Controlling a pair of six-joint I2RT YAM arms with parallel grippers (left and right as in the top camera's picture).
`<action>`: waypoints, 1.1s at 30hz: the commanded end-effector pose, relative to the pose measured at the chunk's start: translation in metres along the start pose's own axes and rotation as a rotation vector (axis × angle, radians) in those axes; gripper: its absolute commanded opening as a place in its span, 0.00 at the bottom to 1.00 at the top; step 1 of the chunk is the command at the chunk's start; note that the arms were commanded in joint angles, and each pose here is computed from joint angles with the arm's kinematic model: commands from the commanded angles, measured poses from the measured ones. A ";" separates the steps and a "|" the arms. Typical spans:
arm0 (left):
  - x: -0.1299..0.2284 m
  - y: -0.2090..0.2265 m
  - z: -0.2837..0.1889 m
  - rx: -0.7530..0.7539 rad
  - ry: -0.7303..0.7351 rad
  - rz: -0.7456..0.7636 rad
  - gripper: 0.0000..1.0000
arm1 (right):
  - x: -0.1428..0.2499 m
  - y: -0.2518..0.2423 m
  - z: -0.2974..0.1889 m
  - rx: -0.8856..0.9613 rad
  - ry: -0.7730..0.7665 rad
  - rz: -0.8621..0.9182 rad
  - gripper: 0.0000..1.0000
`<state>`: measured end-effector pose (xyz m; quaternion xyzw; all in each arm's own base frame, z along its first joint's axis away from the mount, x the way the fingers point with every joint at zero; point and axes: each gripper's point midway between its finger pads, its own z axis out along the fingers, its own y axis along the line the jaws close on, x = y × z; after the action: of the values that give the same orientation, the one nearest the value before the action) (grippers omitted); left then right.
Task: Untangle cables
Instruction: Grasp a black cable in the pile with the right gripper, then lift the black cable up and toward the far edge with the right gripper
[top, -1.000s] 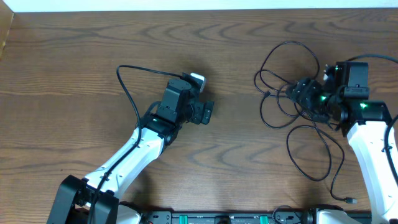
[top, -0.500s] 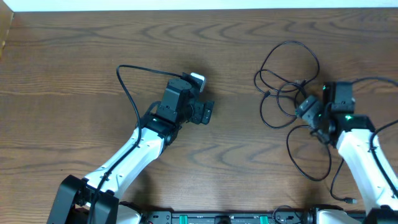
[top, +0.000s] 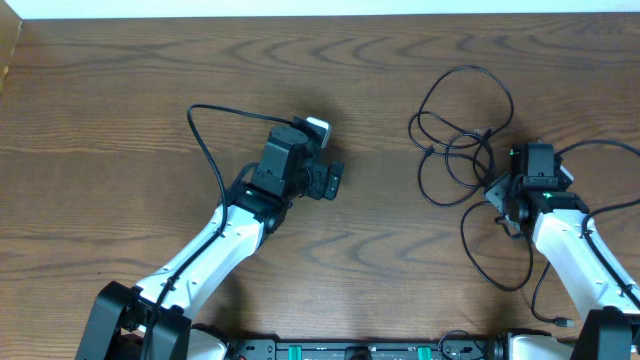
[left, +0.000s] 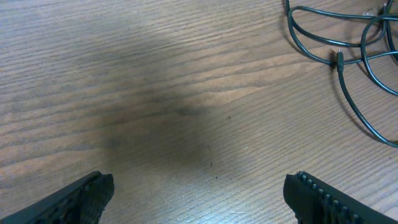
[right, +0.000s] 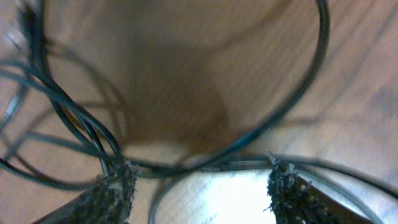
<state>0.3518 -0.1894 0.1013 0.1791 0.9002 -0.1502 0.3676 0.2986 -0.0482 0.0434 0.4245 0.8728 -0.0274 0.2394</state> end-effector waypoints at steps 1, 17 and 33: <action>-0.003 0.002 0.000 -0.008 -0.004 -0.010 0.93 | -0.012 -0.001 0.002 0.013 -0.072 -0.009 0.34; -0.003 0.002 0.000 -0.007 -0.004 -0.010 0.93 | -0.056 0.132 -0.055 -0.587 -0.141 -0.137 0.01; -0.003 0.002 0.000 -0.007 -0.005 -0.010 0.93 | -0.154 0.266 -0.366 -1.258 -0.526 -0.356 0.01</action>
<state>0.3518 -0.1894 0.1013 0.1791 0.9002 -0.1502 0.3676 0.4497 0.0838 0.4263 0.0855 0.7231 0.3311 0.6002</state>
